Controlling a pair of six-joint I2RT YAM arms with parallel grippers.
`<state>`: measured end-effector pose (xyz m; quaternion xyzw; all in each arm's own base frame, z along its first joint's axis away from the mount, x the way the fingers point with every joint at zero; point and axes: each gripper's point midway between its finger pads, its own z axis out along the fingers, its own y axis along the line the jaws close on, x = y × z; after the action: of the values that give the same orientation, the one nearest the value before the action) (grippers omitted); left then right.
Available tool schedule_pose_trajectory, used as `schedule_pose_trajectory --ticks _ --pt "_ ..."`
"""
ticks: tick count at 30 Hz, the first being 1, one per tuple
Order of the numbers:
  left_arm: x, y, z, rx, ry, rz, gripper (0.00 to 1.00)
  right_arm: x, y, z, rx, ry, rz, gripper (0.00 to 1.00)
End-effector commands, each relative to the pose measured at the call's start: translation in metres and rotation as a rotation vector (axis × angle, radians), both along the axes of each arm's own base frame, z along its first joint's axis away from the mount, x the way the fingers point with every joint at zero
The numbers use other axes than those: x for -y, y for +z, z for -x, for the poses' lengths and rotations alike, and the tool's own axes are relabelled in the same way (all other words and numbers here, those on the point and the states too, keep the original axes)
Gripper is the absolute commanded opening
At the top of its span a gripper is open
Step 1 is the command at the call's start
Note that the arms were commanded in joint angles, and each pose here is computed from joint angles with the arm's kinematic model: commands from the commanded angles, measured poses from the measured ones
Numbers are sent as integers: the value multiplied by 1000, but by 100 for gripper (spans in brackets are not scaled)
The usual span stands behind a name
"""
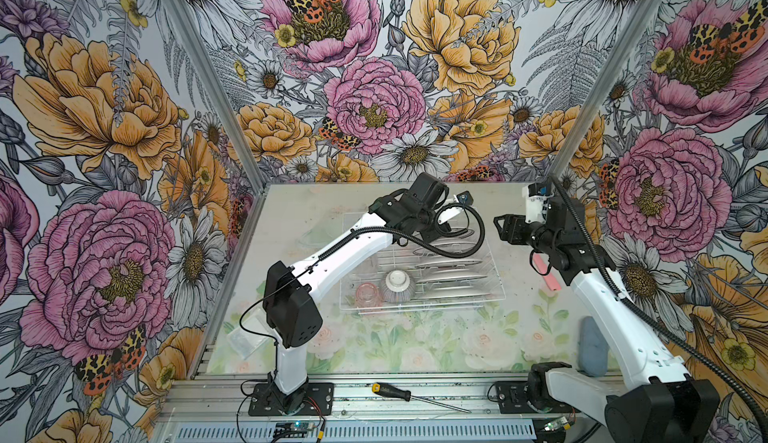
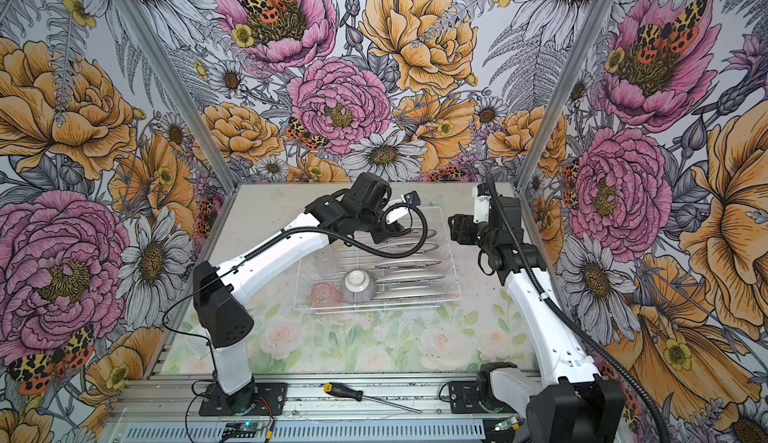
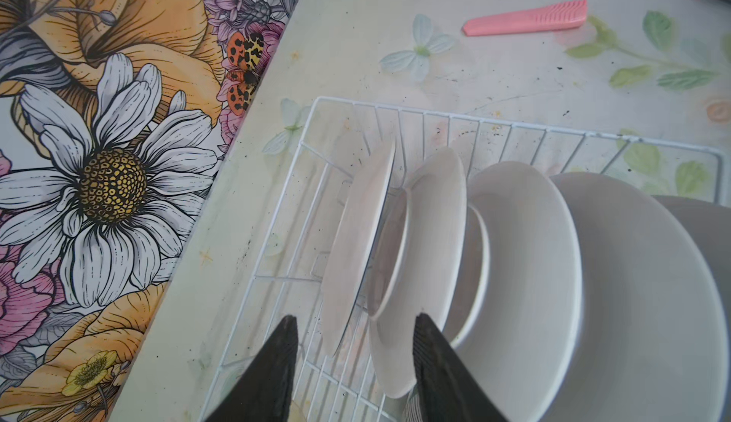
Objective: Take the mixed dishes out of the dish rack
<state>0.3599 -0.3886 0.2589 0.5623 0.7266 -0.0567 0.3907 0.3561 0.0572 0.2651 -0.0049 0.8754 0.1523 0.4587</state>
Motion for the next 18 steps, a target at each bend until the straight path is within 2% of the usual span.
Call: schedule_pose_trajectory --ticks 1,10,18 --pt "-2 -9 -2 23 -15 -94 49 -3 11 -1 10 7 -14 70" --pt "4 -18 -22 79 9 -177 49 -1 17 6 36 6 -4 71" --pt "4 -29 -31 41 -5 -185 49 0 19 14 52 4 0 72"
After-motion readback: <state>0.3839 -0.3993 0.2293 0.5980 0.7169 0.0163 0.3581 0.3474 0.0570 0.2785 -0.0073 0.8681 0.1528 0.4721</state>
